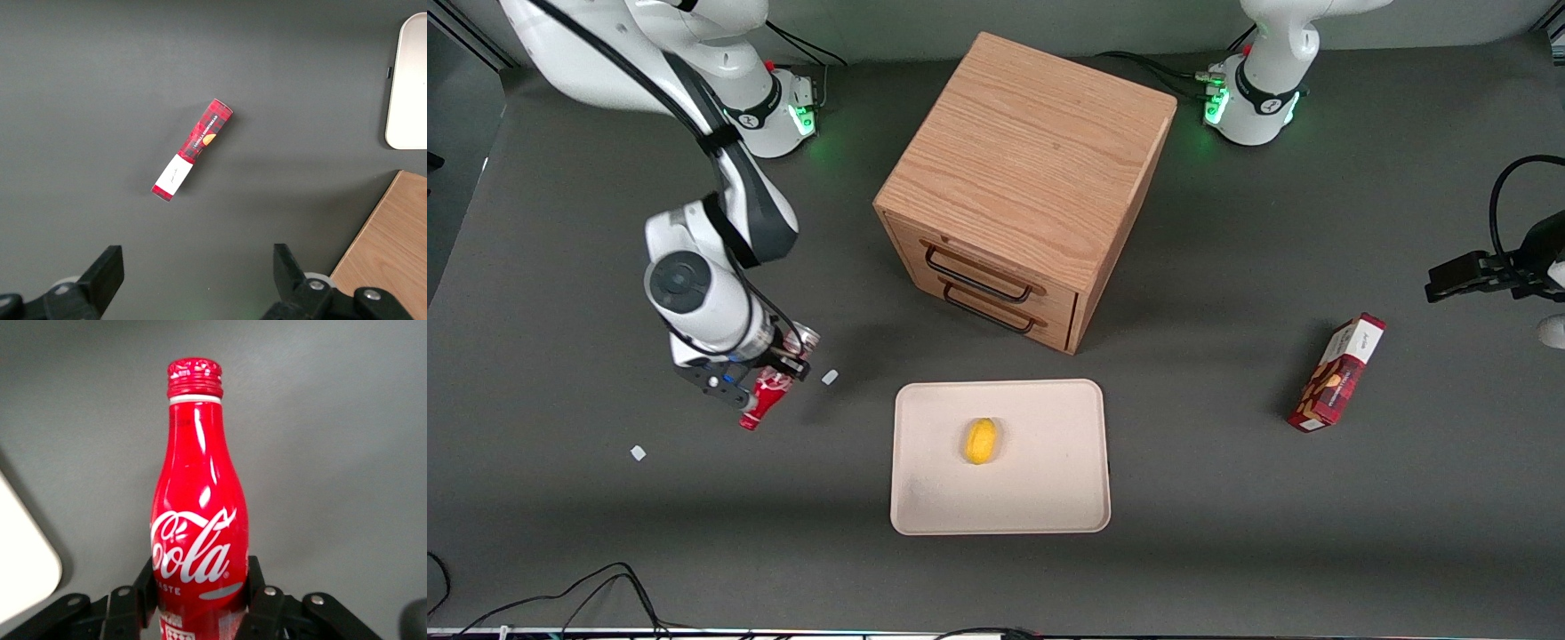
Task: Place coke bottle on tray
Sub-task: 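Lift the bottle upright off the table with the right gripper, then carry the bottle over the white tray beside the lemon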
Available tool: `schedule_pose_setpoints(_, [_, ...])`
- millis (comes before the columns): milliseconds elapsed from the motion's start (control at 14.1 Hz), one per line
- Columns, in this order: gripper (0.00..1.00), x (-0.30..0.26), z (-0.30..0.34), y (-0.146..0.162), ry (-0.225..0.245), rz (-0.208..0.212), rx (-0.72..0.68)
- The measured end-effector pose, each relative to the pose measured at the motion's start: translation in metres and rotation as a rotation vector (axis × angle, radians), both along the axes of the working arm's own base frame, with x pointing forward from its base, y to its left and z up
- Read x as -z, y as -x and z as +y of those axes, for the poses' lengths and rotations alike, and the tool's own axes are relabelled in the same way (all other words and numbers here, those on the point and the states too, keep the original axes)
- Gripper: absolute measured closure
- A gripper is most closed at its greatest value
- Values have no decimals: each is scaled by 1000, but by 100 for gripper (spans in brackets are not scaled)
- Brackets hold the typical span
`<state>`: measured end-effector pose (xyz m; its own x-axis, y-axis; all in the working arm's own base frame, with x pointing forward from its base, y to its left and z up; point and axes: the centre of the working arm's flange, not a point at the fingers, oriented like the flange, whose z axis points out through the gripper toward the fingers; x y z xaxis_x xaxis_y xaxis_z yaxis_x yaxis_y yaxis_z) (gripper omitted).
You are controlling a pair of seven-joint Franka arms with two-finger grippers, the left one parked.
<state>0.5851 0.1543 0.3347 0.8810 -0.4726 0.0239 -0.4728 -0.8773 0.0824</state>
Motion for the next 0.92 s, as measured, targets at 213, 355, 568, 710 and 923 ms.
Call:
schedule_pose_setpoints(213, [46, -82, -14, 3, -16, 74, -51])
schedule_pose_setpoints(355, [46, -134, -19, 3, -36, 98, -71])
schedule_pose_setpoints(568, [46, -184, -18, -3, -51, 80, -78])
schedule_pose_setpoints(710, [46, -196, -17, -11, -66, 82, -80])
schedule_pose_setpoints(923, [46, -177, 0, -44, -100, 110, -108])
